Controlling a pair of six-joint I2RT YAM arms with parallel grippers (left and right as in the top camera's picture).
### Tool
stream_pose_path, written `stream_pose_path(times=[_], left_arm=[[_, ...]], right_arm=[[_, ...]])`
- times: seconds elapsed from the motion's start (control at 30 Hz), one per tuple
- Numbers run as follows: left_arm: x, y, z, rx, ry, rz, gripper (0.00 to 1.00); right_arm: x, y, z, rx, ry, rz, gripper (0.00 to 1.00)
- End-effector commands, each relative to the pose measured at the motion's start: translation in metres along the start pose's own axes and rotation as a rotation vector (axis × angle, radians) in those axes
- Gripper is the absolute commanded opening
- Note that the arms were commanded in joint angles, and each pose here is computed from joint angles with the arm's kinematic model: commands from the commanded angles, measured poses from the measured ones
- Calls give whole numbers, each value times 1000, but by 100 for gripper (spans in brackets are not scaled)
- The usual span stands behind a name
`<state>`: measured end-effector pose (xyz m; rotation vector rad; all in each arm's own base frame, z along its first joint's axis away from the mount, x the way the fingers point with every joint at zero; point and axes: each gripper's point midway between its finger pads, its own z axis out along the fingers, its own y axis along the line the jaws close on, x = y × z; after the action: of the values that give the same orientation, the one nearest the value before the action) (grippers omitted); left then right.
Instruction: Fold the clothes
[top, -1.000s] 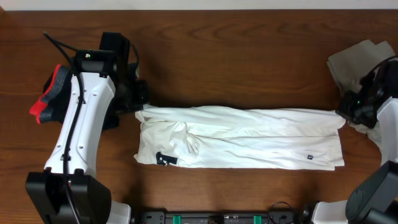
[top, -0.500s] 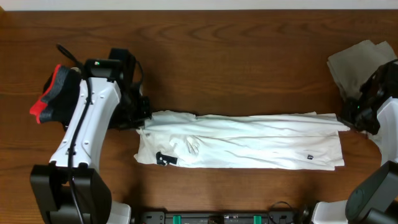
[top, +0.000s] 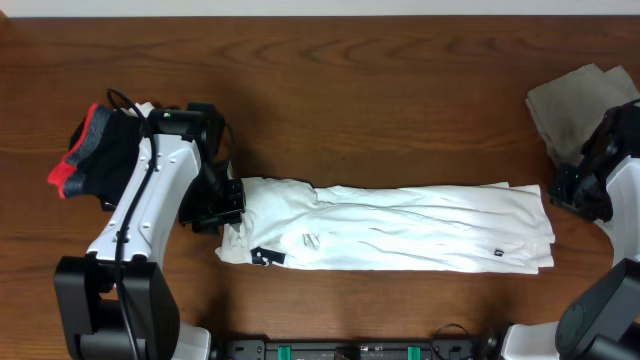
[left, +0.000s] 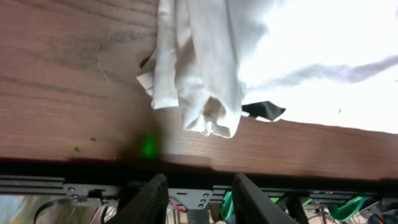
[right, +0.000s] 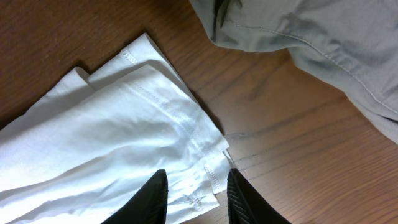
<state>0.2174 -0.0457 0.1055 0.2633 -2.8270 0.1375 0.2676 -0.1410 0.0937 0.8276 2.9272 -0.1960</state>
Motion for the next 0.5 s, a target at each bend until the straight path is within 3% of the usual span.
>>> stream_pose_path(times=[0.0, 0.2, 0.33, 0.47], left_arm=[[3, 1, -1, -2, 4, -6, 37], [-5, -2, -1, 8, -30, -2, 36], [-26, -23, -4, 121, -106, 20, 36], [-46, -43, -9, 207, -192, 60, 22]], right_arm=[[-1, -3, -1, 7, -4, 7, 29], [4, 27, -4, -169, 17, -41, 22], [14, 43, -5, -255, 53, -84, 20], [23, 44, 3, -258, 78, -90, 19]])
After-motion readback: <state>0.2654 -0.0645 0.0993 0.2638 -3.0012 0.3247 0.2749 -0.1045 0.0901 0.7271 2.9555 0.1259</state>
